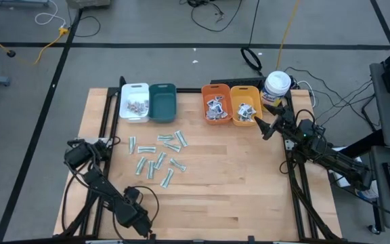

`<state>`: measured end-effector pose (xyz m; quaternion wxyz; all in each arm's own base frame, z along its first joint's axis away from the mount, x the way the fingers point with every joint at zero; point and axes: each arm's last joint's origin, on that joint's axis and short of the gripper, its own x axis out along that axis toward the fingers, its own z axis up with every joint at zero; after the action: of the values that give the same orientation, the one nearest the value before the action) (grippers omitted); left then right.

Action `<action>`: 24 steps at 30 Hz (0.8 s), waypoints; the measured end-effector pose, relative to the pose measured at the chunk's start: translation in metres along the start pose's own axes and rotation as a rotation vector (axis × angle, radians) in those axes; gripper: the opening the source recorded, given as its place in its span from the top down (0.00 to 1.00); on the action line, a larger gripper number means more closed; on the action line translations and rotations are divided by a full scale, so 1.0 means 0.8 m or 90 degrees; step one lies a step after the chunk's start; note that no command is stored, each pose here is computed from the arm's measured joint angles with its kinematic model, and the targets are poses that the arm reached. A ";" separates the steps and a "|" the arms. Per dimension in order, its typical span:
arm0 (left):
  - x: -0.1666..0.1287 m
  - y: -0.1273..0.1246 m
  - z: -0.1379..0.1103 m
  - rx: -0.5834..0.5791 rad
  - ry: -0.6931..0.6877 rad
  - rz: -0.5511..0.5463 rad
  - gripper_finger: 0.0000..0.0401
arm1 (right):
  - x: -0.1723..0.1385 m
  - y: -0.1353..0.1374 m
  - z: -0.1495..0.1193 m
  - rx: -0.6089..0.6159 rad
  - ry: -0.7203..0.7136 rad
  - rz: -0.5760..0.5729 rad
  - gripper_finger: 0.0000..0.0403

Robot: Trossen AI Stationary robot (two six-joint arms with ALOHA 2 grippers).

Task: Pick & Place First Aid Supplies
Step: Put the ointment pack into the white bin

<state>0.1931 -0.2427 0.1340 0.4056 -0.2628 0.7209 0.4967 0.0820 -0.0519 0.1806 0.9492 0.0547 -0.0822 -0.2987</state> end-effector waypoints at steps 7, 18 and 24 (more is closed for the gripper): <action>0.000 -0.009 -0.002 0.011 -0.008 -0.051 0.81 | 0.000 0.000 0.000 0.000 0.000 0.000 0.03; -0.002 -0.018 -0.003 0.027 -0.012 -0.105 0.99 | 0.000 0.000 0.000 0.000 0.000 0.000 0.03; -0.016 -0.008 -0.001 0.022 -0.013 -0.116 1.00 | 0.000 0.000 0.000 0.000 0.000 0.000 0.03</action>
<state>0.2050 -0.2462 0.1420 0.4610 -0.3149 0.6983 0.4481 0.0820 -0.0519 0.1806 0.9492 0.0546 -0.0820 -0.2987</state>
